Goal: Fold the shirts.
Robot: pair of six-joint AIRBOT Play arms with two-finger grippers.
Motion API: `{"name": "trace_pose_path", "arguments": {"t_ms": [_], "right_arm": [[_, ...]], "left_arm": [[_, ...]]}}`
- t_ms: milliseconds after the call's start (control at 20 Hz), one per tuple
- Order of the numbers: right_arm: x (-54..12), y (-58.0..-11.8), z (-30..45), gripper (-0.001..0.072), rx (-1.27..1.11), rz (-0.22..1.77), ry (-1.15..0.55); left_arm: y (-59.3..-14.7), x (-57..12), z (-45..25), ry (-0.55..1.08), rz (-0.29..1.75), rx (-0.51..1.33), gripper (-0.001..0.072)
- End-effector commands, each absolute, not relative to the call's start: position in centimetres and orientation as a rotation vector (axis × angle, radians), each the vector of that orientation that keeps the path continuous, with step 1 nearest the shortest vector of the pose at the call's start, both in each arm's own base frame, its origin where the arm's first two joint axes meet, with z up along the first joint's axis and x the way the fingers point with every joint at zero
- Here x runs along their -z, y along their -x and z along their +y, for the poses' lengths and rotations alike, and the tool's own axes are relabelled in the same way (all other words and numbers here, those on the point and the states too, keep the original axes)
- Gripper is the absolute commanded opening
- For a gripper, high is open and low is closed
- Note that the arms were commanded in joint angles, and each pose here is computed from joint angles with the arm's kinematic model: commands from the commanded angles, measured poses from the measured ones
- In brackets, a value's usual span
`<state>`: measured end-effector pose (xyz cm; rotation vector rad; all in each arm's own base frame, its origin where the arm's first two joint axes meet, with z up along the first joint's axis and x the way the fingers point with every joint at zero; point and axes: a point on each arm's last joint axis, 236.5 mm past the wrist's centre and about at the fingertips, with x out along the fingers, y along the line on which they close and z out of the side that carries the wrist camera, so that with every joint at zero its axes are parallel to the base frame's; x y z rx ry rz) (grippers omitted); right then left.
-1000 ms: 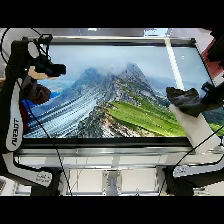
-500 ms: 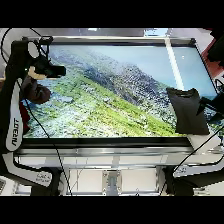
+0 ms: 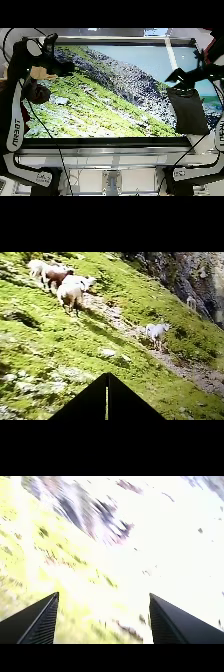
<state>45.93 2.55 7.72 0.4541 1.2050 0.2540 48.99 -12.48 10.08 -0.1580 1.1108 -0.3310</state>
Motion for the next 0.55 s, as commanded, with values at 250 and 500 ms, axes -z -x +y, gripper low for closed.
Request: {"name": "trace_pose_path", "arguments": {"t_ms": [250, 500], "right_arm": [[-6.2, -48.3, 3.1, 0.0608, -0.128, 1.133, 0.191], [-6.2, -48.3, 3.5, 0.0608, -0.137, 1.132, 0.184]], "left_arm": [[-48.9, -10.8, -15.2, 0.180, 1.086, 0.401, 0.0013], [-48.4, -10.5, -15.2, 0.175, 1.110, 0.404, 0.0013]]}}
